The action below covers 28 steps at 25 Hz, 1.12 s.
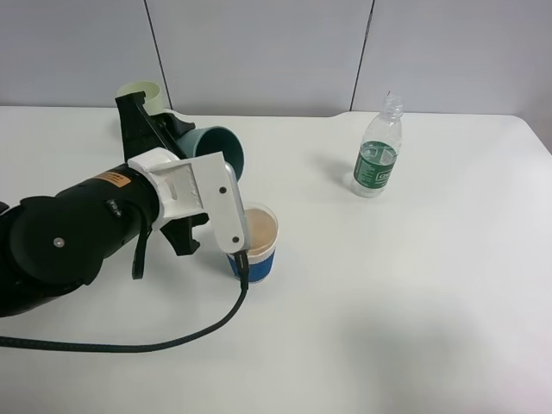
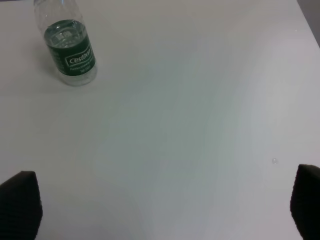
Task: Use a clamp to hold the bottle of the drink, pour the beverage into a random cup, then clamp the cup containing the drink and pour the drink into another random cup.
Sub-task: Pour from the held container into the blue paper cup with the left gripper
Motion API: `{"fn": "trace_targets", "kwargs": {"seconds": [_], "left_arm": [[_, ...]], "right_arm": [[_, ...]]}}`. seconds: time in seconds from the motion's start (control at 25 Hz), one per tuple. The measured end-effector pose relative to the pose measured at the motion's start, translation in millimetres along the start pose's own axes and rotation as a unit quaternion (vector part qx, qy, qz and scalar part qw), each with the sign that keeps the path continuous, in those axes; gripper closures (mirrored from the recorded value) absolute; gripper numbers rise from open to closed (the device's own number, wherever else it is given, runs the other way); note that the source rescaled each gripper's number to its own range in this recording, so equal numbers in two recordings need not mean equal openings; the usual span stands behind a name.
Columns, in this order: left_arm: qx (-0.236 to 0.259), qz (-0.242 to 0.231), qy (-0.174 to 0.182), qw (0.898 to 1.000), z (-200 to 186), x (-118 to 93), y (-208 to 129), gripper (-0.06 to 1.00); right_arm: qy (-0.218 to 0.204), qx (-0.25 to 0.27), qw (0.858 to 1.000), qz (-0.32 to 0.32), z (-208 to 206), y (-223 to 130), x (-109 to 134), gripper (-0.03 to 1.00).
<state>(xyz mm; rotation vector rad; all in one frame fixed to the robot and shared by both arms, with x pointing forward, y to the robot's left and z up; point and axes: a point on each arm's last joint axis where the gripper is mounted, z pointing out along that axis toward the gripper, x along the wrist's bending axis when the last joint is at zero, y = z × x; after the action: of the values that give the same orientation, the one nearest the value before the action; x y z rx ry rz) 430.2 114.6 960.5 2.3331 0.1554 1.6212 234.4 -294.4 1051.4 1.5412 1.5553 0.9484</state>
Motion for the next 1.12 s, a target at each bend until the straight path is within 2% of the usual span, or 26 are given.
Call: {"fn": "trace_targets", "kwargs": {"seconds": [0.48,0.76,1.12], "left_arm": [[-0.006,0.049,0.007,0.999,0.0,1.3,1.2,0.92],[-0.005,0.058,0.011,0.998,0.0,1.9,1.1,0.92],[-0.009,0.106,0.021,0.994,-0.1,3.7,2.0,0.92]], "right_arm": [[0.0,0.0,1.0,0.0,0.0,0.0,0.0,-0.03],[0.0,0.0,1.0,0.0,0.0,0.0,0.0,-0.03],[0.0,0.0,1.0,0.0,0.0,0.0,0.0,-0.03]]}}
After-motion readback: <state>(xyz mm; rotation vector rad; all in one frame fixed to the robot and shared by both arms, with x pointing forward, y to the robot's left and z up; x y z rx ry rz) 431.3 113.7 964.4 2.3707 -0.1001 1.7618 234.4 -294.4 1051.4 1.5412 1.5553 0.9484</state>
